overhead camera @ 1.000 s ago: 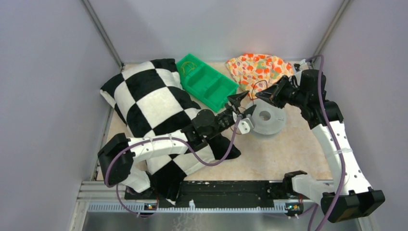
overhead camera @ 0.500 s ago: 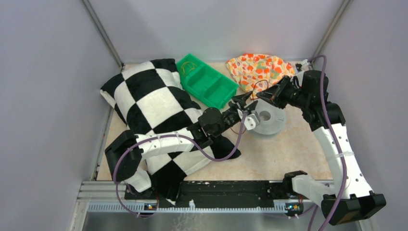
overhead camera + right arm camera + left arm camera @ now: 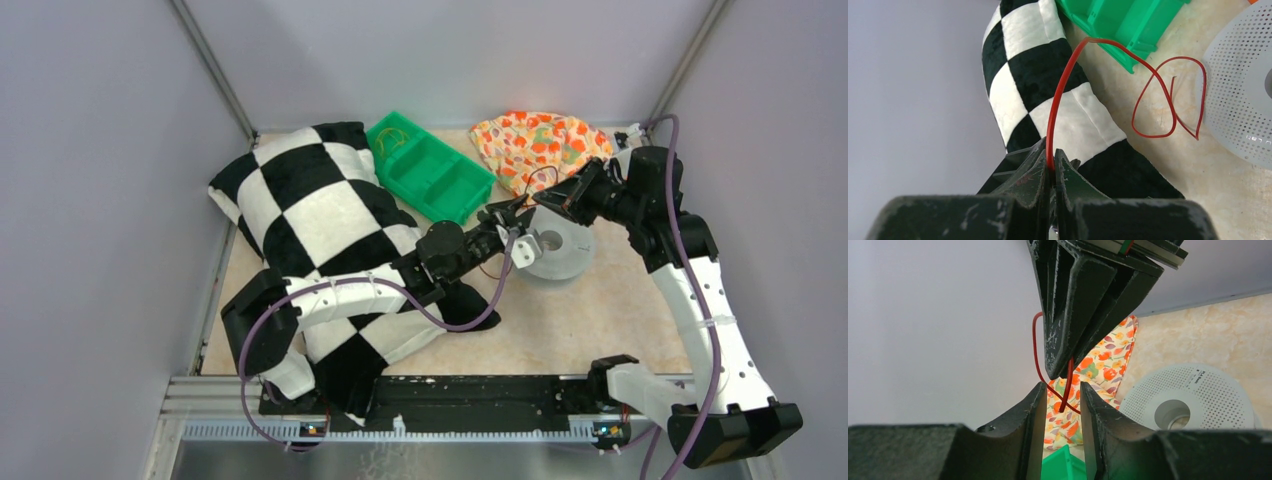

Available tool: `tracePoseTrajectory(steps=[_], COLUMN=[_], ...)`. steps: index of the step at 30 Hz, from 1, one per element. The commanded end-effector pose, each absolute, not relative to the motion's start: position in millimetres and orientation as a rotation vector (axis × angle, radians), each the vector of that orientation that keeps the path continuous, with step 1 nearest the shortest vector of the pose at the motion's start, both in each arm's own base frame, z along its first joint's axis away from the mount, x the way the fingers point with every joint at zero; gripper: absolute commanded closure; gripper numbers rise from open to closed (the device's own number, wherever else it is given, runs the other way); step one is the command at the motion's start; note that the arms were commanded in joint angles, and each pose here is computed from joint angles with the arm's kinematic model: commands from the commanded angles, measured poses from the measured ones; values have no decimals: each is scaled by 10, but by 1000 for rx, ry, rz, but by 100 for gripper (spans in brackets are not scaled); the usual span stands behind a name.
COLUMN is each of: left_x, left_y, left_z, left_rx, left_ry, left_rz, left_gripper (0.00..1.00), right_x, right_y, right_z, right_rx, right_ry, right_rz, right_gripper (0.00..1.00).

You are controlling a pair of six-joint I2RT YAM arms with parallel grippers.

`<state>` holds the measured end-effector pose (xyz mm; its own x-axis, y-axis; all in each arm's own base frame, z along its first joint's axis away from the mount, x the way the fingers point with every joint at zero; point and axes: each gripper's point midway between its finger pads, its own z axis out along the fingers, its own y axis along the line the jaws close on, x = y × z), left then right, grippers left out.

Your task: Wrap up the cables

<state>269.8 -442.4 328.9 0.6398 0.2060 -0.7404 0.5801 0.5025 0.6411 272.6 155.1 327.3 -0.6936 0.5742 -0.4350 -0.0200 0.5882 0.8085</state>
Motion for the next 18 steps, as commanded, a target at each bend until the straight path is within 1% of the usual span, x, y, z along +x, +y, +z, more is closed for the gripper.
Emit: tracePoseTrajectory(steps=[1,5,9,13,18], left_x=[2704,2714,2728,2729,2706], left_y=[-4454,-4440,-4415,-4401,-4425], left_z=[3438,3411,3417,3453,3537], left_rx=[1027,1032,1022,1005,998], left_ry=[863,870,872,865,860], left_rz=[-286,-278,-268,-266,-295], left_gripper=[65,70,71,66,65], right_x=[2674,2686,2694,2694,2700], right_y=[1568,1574,1575,1568,1549], right_z=[3402,3419,3418,3398,3374], right_rx=[402,401,402,407,418], right_ry=[2075,2068,2068,2074,2079], right_rz=[1098,1104,1103,1097,1081], right_gripper=[100,100,100,100,100])
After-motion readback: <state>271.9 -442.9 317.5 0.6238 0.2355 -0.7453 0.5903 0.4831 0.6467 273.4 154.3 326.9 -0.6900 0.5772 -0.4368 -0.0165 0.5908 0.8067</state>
